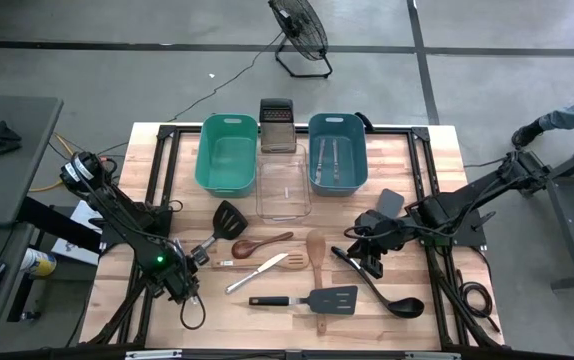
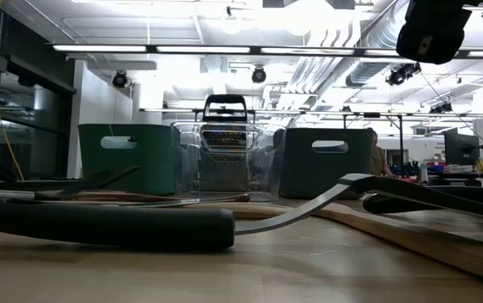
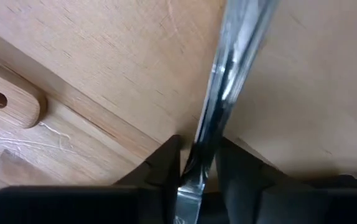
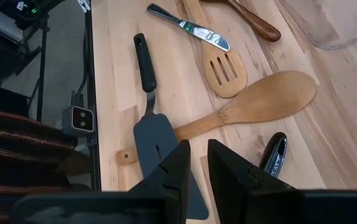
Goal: Pick & Place Kitchen Items
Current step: Put the left table knife into the blue bin
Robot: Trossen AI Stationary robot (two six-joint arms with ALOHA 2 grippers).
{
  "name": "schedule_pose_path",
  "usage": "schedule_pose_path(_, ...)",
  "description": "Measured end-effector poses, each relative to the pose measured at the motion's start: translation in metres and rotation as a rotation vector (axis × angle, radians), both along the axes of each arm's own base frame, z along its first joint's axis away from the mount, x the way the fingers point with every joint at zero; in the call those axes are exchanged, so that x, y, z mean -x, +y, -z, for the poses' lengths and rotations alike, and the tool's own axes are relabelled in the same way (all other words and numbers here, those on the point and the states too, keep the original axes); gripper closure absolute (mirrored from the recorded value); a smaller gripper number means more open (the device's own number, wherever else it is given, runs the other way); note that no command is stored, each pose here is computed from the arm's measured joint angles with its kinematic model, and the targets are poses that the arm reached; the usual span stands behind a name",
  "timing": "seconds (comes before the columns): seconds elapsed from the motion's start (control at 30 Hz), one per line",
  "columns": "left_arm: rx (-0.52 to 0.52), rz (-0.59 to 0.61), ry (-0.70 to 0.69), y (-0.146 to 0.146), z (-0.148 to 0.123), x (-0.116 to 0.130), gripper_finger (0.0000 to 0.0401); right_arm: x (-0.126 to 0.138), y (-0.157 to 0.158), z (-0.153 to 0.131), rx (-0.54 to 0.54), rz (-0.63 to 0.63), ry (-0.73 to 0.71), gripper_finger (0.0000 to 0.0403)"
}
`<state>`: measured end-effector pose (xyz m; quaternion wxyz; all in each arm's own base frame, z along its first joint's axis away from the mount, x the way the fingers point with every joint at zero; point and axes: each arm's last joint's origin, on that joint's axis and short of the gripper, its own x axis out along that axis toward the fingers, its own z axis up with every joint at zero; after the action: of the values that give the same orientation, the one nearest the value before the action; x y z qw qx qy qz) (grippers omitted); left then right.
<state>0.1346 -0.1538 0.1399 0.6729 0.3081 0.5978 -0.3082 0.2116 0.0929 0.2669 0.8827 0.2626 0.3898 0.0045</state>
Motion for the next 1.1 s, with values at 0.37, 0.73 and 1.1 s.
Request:
schedule_pose_path(0.37, -0.004, -0.002, -0.003, 0.000, 0.000, 0.000, 0.0361, 0.000, 0.001, 0.000, -0.017, -0.012, 0.006, 0.0355)
schedule_pose_path(0.73, -0.011, -0.002, -0.029, -0.004, -0.008, -0.005, 0.0361, 0.001, 0.001, 0.000, -0.032, -0.028, 0.014, 0.0355)
schedule_pose_path(1.1, -0.025, -0.061, -0.031, -0.003, -0.011, -0.005, 0.0361, 0.001, 0.001, 0.000, -0.031, -0.030, 0.013, 0.0355)
